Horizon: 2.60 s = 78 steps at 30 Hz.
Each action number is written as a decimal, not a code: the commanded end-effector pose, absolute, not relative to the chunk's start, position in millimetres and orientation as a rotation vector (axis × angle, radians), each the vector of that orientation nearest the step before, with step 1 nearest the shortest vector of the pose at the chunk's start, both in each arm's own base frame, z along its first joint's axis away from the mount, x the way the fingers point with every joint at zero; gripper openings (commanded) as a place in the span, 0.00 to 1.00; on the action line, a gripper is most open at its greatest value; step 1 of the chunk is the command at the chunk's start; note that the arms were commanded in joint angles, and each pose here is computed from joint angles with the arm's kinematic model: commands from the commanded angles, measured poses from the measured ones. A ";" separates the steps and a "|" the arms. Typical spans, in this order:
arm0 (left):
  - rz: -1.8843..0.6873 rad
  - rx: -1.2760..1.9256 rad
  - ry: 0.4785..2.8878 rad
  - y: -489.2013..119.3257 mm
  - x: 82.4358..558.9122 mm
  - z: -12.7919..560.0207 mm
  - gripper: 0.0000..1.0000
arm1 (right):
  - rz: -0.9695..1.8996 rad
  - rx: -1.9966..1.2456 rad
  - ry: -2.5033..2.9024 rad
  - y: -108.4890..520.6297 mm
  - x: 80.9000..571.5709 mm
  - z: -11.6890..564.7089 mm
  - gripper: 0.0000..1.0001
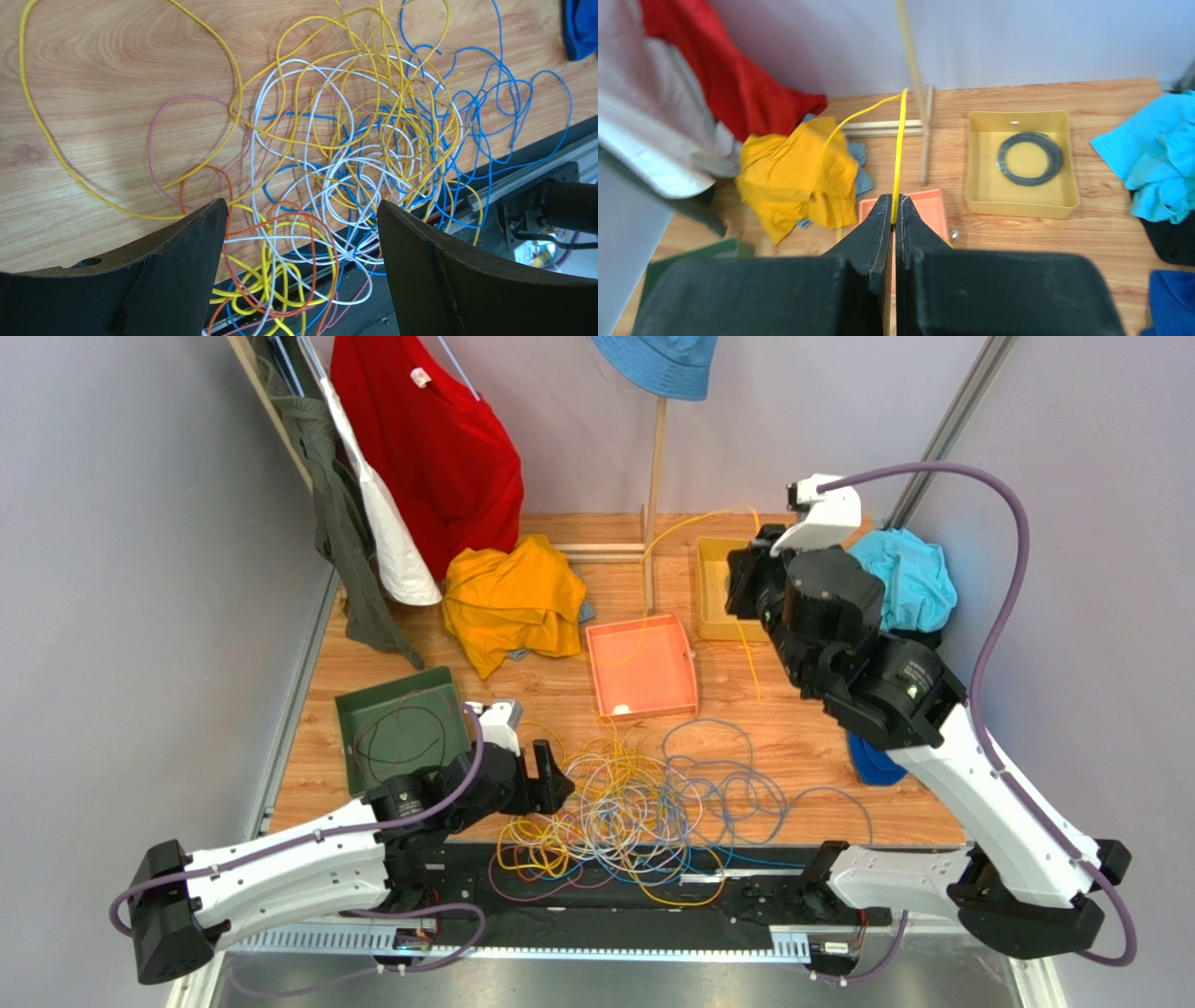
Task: Untangle the cables
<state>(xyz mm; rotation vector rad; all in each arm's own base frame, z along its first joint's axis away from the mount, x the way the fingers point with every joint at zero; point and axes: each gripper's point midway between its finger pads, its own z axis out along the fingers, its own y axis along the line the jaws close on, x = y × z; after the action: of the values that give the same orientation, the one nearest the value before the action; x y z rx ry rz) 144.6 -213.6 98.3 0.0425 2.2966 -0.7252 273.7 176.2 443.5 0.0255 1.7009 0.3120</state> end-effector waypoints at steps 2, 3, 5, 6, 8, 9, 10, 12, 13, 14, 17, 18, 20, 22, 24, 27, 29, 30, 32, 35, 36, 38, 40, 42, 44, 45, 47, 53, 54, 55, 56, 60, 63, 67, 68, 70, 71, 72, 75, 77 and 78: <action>-0.851 0.009 2.238 -229.8 146.1 113.9 0.86 | 0.292 0.174 1.687 158.6 316.2 445.4 0.00; -0.847 0.010 2.246 -229.0 145.3 110.4 0.86 | 0.264 0.218 1.670 153.3 330.6 444.9 0.00; -0.849 0.006 2.248 -228.7 144.7 107.6 0.86 | 0.215 0.246 1.652 148.5 346.3 441.0 0.00; -0.849 0.007 2.259 -228.0 143.2 103.0 0.86 | 0.186 0.257 1.606 146.3 358.6 445.7 0.00; -0.866 0.009 2.263 -229.5 140.8 100.3 0.85 | 0.167 0.254 1.586 143.7 372.9 445.5 0.00; -0.871 0.013 2.274 -229.4 138.5 95.3 0.85 | 0.146 0.283 1.590 135.1 387.6 446.6 0.00; -0.874 0.012 2.276 -229.1 138.2 93.8 0.85 | 0.176 0.293 1.599 136.2 395.3 446.3 0.00; -0.879 0.013 2.282 -228.9 136.2 88.7 0.85 | 0.155 0.314 1.615 129.9 418.4 444.3 0.00; -0.880 0.016 2.287 -228.9 135.2 86.9 0.85 | 0.140 0.305 1.622 129.3 425.7 442.4 0.00; -0.881 0.018 2.286 -228.7 135.2 86.1 0.85 | 0.127 0.306 1.622 127.8 432.2 442.8 0.00; -0.897 0.031 2.287 -230.6 133.3 84.4 0.85 | 0.075 0.323 1.634 125.8 458.7 433.7 0.00; -0.900 0.030 2.285 -230.8 133.5 83.8 0.85 | 0.044 0.331 1.659 124.6 472.1 419.8 0.00; -0.906 0.029 2.292 -231.5 132.0 81.7 0.85 | 0.018 0.342 1.667 125.3 487.5 412.3 0.00; -0.920 0.039 2.298 -233.1 129.8 81.5 0.85 | 0.002 0.356 1.661 120.1 497.9 412.1 0.00; -0.938 0.051 2.303 -234.9 127.0 82.2 0.85 | -0.019 0.363 1.672 117.2 512.5 400.3 0.00; -0.949 0.061 2.307 -236.1 125.2 81.3 0.85 | -0.034 0.370 1.669 114.5 530.8 389.7 0.00; -0.945 0.065 2.305 -236.5 125.9 80.8 0.85 | -0.038 0.375 1.673 116.4 542.0 381.8 0.00; -0.938 0.065 2.302 -236.1 127.0 81.0 0.85 | -0.043 0.387 1.674 113.8 547.0 378.5 0.00; -0.923 0.069 2.302 -235.9 128.8 80.1 0.85 | -0.051 0.396 1.684 113.6 556.1 368.6 0.00; -0.903 0.082 2.312 -237.1 129.9 77.2 0.85 | -0.065 0.414 1.676 109.1 564.0 365.0 0.00; -0.905 0.086 2.316 -238.1 129.8 76.8 0.85 | -0.067 0.423 1.669 106.5 565.5 365.5 0.00; -0.905 0.085 2.322 -240.7 130.5 74.4 0.85 | -0.076 0.425 1.668 102.3 567.1 362.9 0.00; -0.927 0.091 2.319 -245.7 130.3 75.7 0.85 | -0.084 0.432 1.674 97.9 567.5 358.4 0.00; -0.926 0.093 2.335 -249.1 130.1 71.8 0.85 | -0.065 0.437 1.675 96.0 567.7 357.2 0.00; -0.932 0.106 2.352 -254.2 129.2 69.4 0.85 | -0.069 0.433 1.691 95.0 569.1 347.8 0.00; -0.936 0.109 2.357 -256.2 129.0 69.4 0.84 | -0.070 0.425 1.711 95.8 569.8 338.1 0.00; -0.928 0.114 2.384 -258.2 127.5 64.8 0.84 | -0.085 0.427 1.737 93.7 573.3 321.0 0.00; -0.918 0.127 2.414 -258.0 124.4 59.4 0.82 | -0.106 0.418 1.806 95.0 585.6 257.9 0.00; -0.919 0.129 2.408 -256.8 124.0 61.1 0.82 | -0.093 0.415 1.813 97.7 587.3 250.6 0.00; -0.918 0.129 2.401 -256.1 124.6 62.5 0.82 | -0.094 0.418 1.824 95.0 591.6 235.4 0.00; -0.913 0.130 2.398 -254.6 124.8 62.8 0.82 | -0.090 0.422 1.834 94.2 593.6 227.4 0.00; -0.933 0.112 2.353 -249.9 126.2 71.0 0.82 | -0.071 0.441 1.903 93.2 601.1 184.7 0.05; -0.948 0.107 2.334 -247.1 125.3 71.7 0.82 | -0.053 0.431 1.954 92.9 600.5 168.9 0.45; -0.972 0.116 2.315 -247.6 124.2 76.2 0.82 | -0.048 0.472 1.933 87.2 583.9 186.3 0.64; -0.967 0.119 2.313 -246.7 124.5 76.3 0.82 | -0.037 0.482 1.917 86.2 580.3 194.1 0.64; -0.968 0.109 2.300 -245.1 125.9 80.1 0.82 | 0.002 0.477 1.893 87.5 565.9 213.6 0.62; -0.966 0.105 2.298 -244.1 125.7 80.1 0.82 | 0.018 0.476 1.887 87.4 561.6 219.1 0.60; -0.971 0.102 2.289 -243.3 125.9 82.9 0.82 | 0.040 0.468 1.872 88.3 554.1 232.1 0.56; -0.991 0.079 2.275 -241.8 125.6 88.8 0.82 | 0.048 0.477 1.898 86.9 533.0 231.6 0.55; -0.995 0.071 2.274 -239.6 124.5 89.6 0.81 | 0.062 0.464 1.944 91.8 519.8 216.8 0.61; -1.003 0.065 2.264 -238.4 124.6 92.3 0.81 | 0.075 0.461 1.947 93.6 515.1 218.7 0.64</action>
<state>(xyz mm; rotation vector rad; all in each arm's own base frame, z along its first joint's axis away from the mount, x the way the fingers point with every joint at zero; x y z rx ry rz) 124.5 -242.9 87.7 0.0863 2.2845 -0.9966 531.8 83.1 193.4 0.4506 1.9864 -0.0174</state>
